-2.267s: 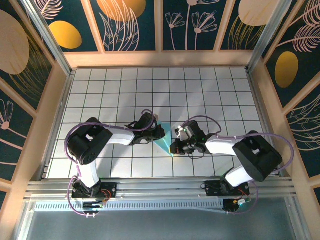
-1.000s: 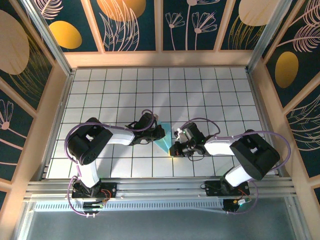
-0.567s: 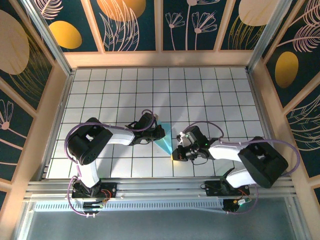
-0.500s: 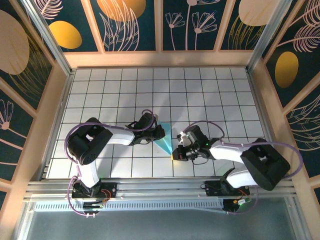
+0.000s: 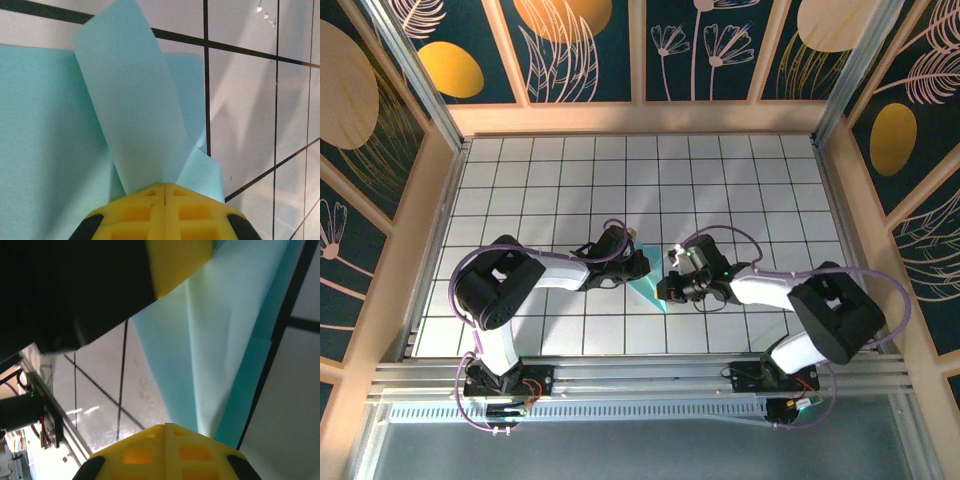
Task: Fold a paper plane with a square sheet of paper (fold left side to right side)
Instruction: Fourth fold the wing at the center of the table.
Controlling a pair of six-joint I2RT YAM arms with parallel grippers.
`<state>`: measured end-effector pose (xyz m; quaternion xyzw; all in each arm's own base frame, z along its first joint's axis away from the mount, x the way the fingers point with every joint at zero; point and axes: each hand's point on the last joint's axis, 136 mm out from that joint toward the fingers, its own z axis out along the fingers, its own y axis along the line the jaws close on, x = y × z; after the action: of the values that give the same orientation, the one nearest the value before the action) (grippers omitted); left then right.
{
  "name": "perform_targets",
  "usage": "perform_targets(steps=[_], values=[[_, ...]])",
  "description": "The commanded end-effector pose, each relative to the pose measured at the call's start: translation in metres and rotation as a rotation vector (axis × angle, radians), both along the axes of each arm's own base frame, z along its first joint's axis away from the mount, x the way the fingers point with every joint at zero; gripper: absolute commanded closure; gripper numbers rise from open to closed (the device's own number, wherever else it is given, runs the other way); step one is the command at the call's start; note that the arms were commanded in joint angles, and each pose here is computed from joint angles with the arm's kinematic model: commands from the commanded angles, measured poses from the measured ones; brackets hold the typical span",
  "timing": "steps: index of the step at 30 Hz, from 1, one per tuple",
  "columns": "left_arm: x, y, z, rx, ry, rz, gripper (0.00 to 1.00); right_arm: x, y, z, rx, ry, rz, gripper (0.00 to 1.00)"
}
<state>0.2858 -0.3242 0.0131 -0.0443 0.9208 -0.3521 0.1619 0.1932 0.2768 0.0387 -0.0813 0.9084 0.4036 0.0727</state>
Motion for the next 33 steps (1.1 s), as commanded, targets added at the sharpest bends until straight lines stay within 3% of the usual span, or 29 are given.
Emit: perform_targets(steps=[1,16,25,33], values=[[-0.017,0.023,-0.034,0.115,0.083,0.025,0.96,0.022,0.005,0.002,0.003,-0.047,-0.047,1.00],[-0.012,0.019,-0.027,0.097,0.062,0.026,0.96,-0.010,-0.028,-0.051,-0.157,0.085,-0.051,1.00],[0.008,0.004,0.035,0.005,-0.103,0.005,0.93,-0.017,-0.044,-0.071,-0.255,0.131,-0.082,1.00],[-0.011,-0.002,0.059,-0.140,-0.126,-0.034,0.95,-0.015,-0.054,-0.081,-0.340,0.149,-0.105,1.00]])
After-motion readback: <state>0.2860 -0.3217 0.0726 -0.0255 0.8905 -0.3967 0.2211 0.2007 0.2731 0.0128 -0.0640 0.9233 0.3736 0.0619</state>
